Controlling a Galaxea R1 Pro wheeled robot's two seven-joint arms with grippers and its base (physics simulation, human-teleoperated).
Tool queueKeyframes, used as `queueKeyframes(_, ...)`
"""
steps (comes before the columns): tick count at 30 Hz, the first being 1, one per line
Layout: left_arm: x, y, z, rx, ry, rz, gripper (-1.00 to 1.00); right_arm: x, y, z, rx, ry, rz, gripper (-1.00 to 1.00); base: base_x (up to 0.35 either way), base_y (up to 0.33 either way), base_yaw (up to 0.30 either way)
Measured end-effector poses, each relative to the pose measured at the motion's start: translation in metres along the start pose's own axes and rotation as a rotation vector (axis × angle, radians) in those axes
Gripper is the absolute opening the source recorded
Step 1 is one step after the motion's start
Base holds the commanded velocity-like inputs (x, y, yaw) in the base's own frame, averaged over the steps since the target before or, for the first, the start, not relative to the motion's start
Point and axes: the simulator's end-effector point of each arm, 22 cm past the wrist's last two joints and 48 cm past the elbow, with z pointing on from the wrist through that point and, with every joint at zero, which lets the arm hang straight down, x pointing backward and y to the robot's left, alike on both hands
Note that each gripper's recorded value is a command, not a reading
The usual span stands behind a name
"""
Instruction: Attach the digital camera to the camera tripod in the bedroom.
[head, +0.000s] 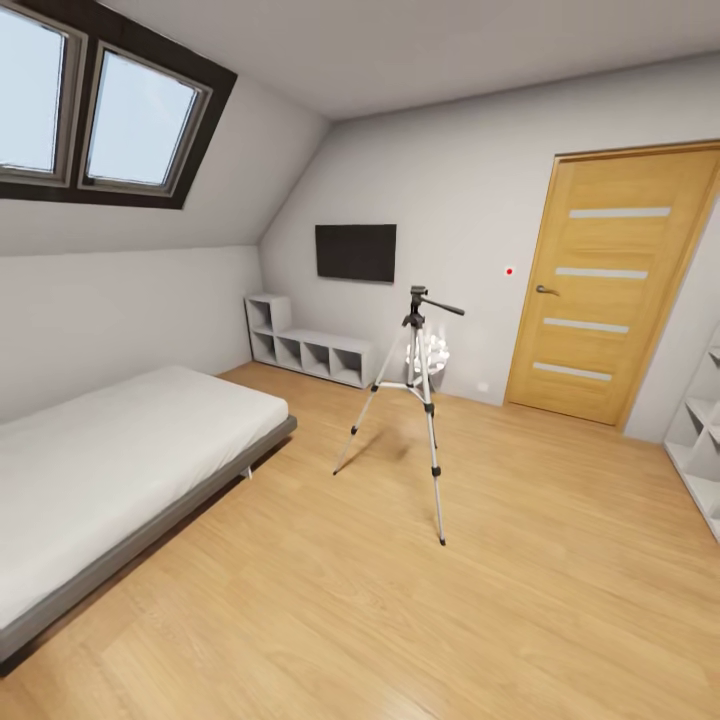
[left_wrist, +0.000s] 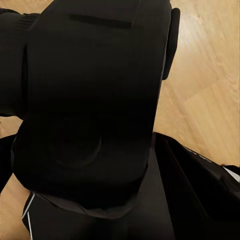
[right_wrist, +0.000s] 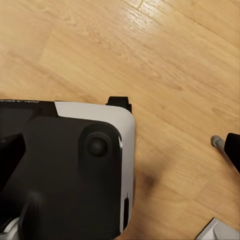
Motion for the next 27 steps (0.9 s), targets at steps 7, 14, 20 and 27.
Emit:
queueKeyframes(7,-0.001,0.004,-0.005,-0.005,-0.026,-0.003,-1.0,0.007,0.001,-0.005,0.0,0.012,0.001,1.0,0.0,0.0,0.0)
queueKeyframes(14,-0.009,0.005,-0.006,-0.005,-0.07,-0.004,-1.0,0.029,0.009,-0.004,-0.01,0.039,0.003,1.0,0.0,0.0,0.0)
queueKeyframes(20,-0.01,0.004,-0.006,-0.004,-0.076,-0.004,-1.0,0.032,-0.005,-0.004,0.062,0.041,0.003,1.0,0.0,0.0,0.0)
queueKeyframes(27,-0.008,0.001,-0.006,-0.001,-0.074,-0.002,-1.0,0.043,-0.006,-0.001,0.143,0.057,0.0,1.0,0.0,0.0,0.0)
